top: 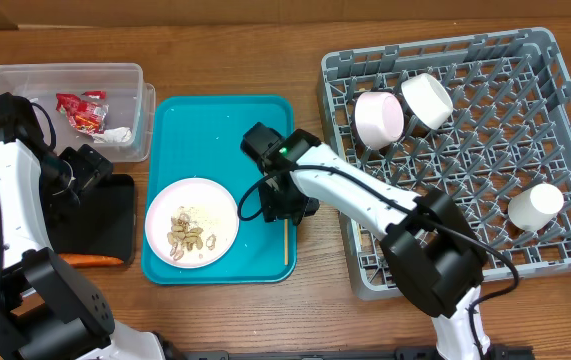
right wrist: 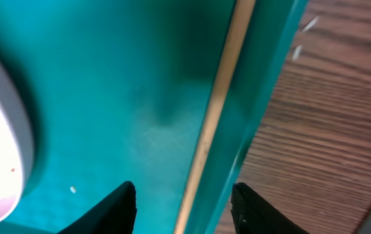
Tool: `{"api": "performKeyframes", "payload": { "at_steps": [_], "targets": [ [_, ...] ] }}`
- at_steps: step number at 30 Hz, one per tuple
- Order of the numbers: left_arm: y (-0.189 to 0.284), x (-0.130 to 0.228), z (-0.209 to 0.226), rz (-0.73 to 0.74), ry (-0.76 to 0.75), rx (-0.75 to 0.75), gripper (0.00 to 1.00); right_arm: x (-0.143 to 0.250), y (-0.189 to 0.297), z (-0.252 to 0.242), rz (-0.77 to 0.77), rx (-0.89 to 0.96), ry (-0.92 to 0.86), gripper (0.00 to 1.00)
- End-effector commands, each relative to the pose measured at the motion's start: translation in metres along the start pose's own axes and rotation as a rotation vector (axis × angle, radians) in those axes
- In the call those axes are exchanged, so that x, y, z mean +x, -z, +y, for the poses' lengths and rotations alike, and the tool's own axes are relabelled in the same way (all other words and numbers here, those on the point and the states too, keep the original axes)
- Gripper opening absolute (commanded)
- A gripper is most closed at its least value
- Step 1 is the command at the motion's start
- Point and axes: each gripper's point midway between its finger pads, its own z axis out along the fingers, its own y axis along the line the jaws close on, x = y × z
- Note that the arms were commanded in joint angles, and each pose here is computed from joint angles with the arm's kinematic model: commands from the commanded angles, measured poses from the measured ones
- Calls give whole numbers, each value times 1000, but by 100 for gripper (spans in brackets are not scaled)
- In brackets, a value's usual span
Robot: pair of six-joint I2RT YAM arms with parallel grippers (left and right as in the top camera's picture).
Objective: Sort waste into correct bins and load items into the dishwasher
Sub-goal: 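Grasp the second chopstick with the right gripper and place it in the rack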
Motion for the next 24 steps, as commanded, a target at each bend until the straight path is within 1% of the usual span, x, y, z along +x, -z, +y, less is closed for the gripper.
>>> {"api": "performKeyframes", "payload": {
  "at_steps": [1,6,10,11,12,13,15,16,17,21,22,24],
  "targets": [
    [10,-5,0,-37,-12,10,100,2,-12,2,4,23,-21,50],
    [10,-5,0,-37,-12,9,100,6,-29,-3,30,41,-40,50],
    [10,-5,0,-37,-12,9,100,10,-41,-7,32,44,-50,44],
    [10,-5,0,-37,-12,9,100,11,-42,-8,33,45,-60,42],
    [10,-5,0,-37,-12,9,100,11,-42,-8,32,46,-63,37],
    [10,-5,0,-36,-12,9,100,10,-42,-8,27,45,-65,36],
    [10,-5,0,-37,-12,9,100,8,-43,-7,21,41,-65,31],
    [10,-5,0,-37,-12,9,100,8,-43,-7,20,41,-64,20],
    [10,-5,0,-37,-12,9,100,8,-43,-7,18,40,-64,15],
    [10,-5,0,-36,-12,9,100,8,-43,-6,21,39,-63,10],
    [10,-5,0,-37,-12,9,100,8,-42,-7,22,40,-62,5],
    [10,-5,0,-37,-12,9,100,6,-34,-7,25,38,-64,4]
  ]
}}
